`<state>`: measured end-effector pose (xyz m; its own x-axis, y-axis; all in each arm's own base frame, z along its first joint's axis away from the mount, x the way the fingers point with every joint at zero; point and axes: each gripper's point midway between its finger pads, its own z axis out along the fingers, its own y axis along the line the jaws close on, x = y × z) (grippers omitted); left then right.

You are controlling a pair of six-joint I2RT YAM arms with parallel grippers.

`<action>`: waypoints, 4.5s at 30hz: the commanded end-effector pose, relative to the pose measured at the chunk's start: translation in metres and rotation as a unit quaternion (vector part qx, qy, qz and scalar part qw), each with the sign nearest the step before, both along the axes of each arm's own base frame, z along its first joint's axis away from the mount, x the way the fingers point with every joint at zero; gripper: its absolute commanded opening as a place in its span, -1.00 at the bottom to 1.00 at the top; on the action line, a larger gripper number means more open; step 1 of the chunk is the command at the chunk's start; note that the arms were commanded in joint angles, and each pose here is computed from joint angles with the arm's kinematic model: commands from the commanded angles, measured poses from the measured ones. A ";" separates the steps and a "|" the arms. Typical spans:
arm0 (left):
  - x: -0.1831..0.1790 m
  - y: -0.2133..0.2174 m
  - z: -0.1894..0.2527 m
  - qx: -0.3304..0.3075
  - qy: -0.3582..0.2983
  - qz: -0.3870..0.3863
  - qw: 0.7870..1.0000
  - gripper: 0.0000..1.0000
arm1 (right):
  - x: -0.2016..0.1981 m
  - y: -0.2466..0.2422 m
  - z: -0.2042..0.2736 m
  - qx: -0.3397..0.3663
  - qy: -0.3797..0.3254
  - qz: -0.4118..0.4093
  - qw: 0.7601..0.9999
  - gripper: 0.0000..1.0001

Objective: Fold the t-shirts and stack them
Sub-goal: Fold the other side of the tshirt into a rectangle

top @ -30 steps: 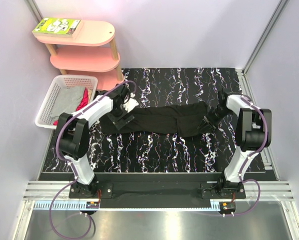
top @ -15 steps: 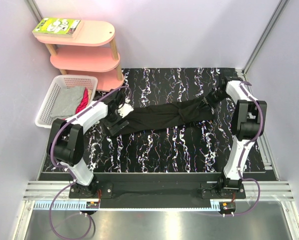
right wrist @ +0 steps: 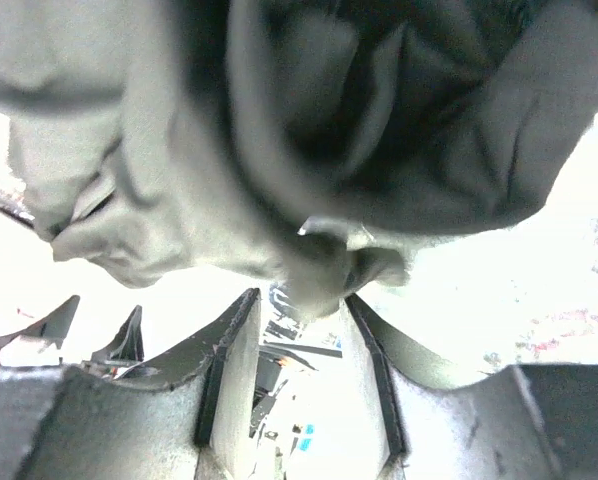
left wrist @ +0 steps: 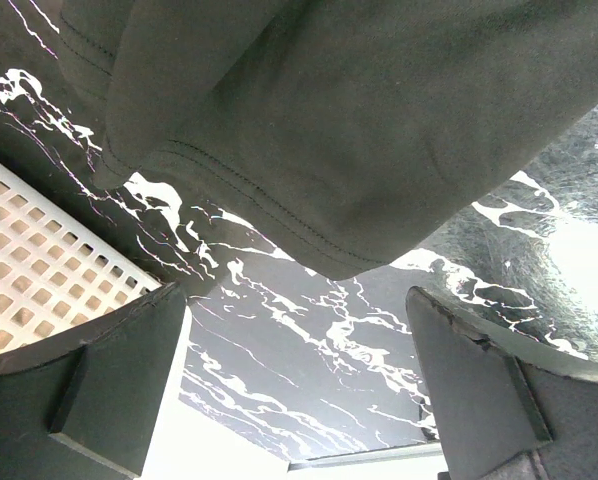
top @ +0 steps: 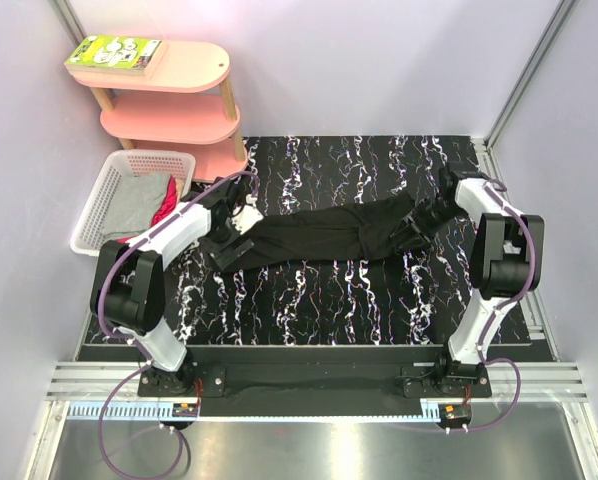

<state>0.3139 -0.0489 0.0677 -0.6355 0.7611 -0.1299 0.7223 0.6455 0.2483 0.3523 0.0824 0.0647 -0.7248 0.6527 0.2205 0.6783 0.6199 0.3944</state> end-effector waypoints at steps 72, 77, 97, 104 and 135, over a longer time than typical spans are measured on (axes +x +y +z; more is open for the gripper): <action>-0.007 -0.006 0.003 -0.039 -0.008 0.022 0.999 0.98 | 0.003 -0.026 -0.002 -0.084 -0.055 0.031 0.994 -1.00; -0.007 -0.008 0.001 -0.045 -0.003 0.023 0.999 0.98 | -0.009 -0.030 -0.008 -0.095 -0.047 0.045 0.993 -0.17; -0.013 -0.002 0.008 -0.039 -0.015 0.026 0.999 0.98 | 0.004 -0.039 -0.063 -0.114 0.007 0.058 0.992 0.12; -0.023 -0.004 0.001 -0.049 0.001 0.031 0.998 0.98 | 0.022 -0.040 -0.057 -0.116 -0.012 0.052 0.992 -0.15; -0.023 -0.013 0.000 -0.068 0.011 0.033 0.997 0.98 | -0.013 -0.007 0.046 -0.033 -0.088 0.023 0.995 -1.00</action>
<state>0.2825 -0.0558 0.0552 -0.6920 0.7036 -0.1614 0.6912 0.7103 0.1330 0.3236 0.0640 0.0897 -0.7869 0.6166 0.0245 0.5739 0.7168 0.3961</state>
